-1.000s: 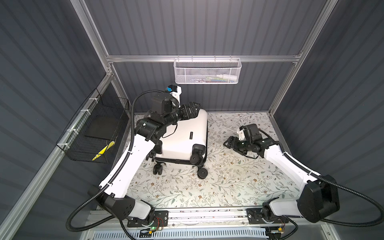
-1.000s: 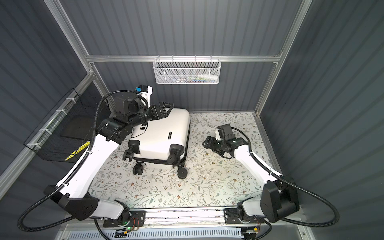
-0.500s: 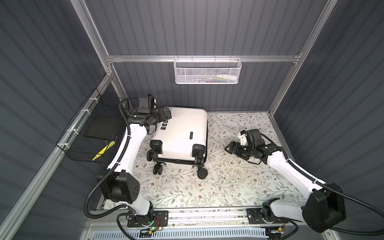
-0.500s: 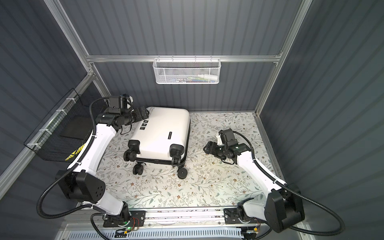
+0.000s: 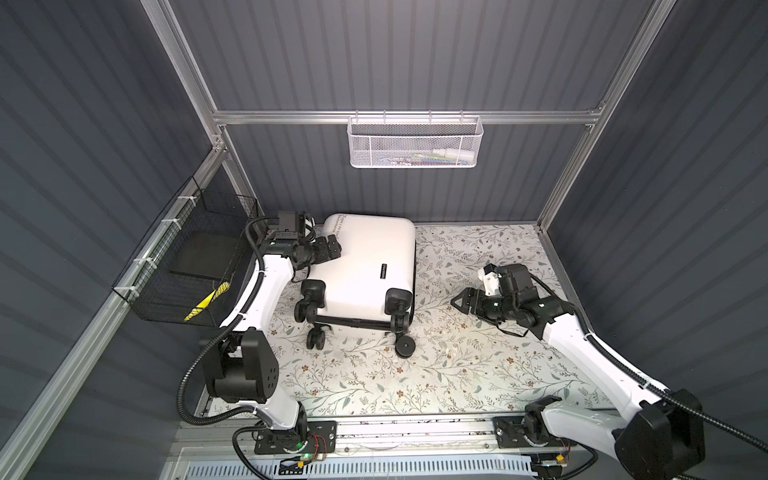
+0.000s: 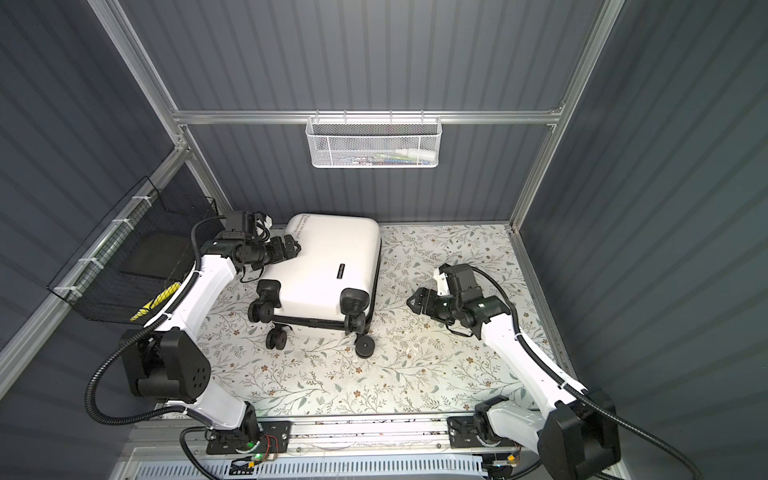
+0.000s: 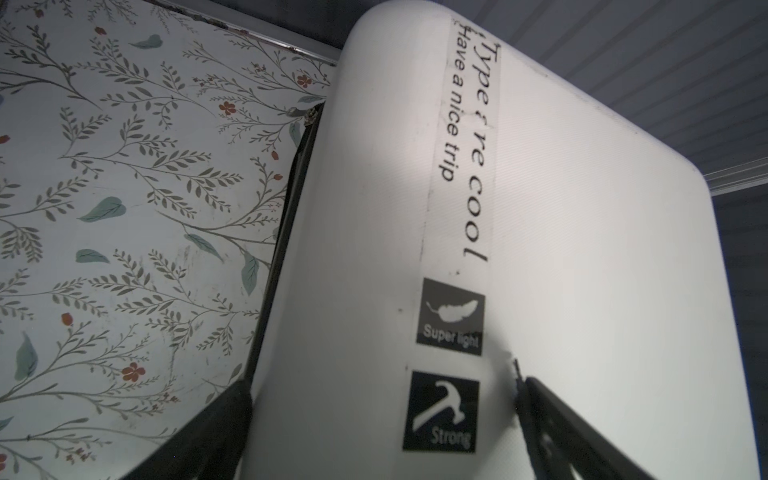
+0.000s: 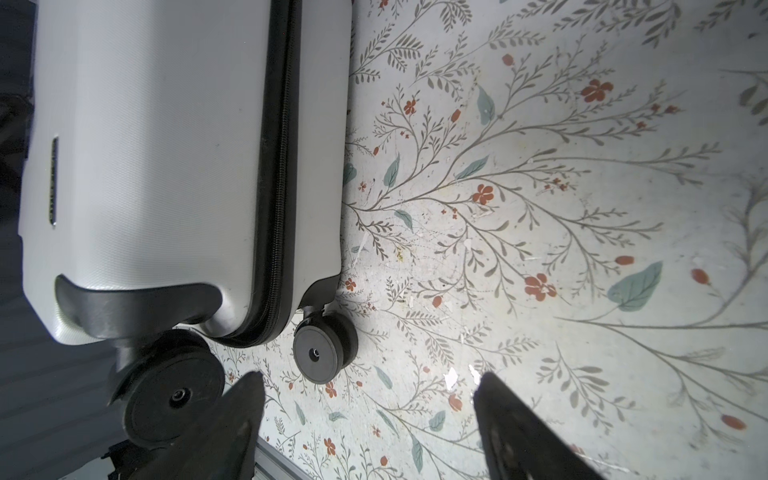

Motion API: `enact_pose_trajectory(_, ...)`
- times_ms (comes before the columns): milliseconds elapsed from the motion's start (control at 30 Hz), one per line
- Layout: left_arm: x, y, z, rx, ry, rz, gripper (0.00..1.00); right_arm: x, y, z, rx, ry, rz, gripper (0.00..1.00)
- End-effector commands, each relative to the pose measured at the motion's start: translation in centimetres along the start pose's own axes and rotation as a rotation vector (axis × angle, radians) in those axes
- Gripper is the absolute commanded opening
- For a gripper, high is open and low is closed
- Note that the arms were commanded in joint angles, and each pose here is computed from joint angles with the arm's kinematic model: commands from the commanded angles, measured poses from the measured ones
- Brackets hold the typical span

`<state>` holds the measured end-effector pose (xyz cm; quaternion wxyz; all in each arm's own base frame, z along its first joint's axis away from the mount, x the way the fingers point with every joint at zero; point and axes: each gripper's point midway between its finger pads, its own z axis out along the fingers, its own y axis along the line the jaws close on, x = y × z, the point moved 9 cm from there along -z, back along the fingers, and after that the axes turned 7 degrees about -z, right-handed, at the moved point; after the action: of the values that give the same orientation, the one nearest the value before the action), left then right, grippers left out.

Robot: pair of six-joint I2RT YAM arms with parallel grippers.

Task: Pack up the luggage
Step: 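Push the closed suitcase farther away with the left gripper while the right draws back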

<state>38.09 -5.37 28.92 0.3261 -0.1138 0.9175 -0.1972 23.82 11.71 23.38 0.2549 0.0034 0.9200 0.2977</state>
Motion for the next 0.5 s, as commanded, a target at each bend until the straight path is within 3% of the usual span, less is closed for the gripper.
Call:
enact_pose_trajectory(0, 2.1, -2.5, 0.0, 0.159, 0.071, -0.006, 1.00, 0.8, -0.1, -0.2, -0.008, 0.030, -0.015, 0.82)
enact_pose_trajectory(233, 4.7, -6.8, 1.2, 0.263, 0.109, 0.022, 1.00, 0.8, 0.5, -1.4, -0.027, 0.015, -0.039, 0.81)
enact_pose_trajectory(467, 4.5, -7.6, 2.2, 0.273, 0.083, -0.031, 1.00, 0.3, 1.0, -2.4, -0.012, 0.014, -0.068, 0.82)
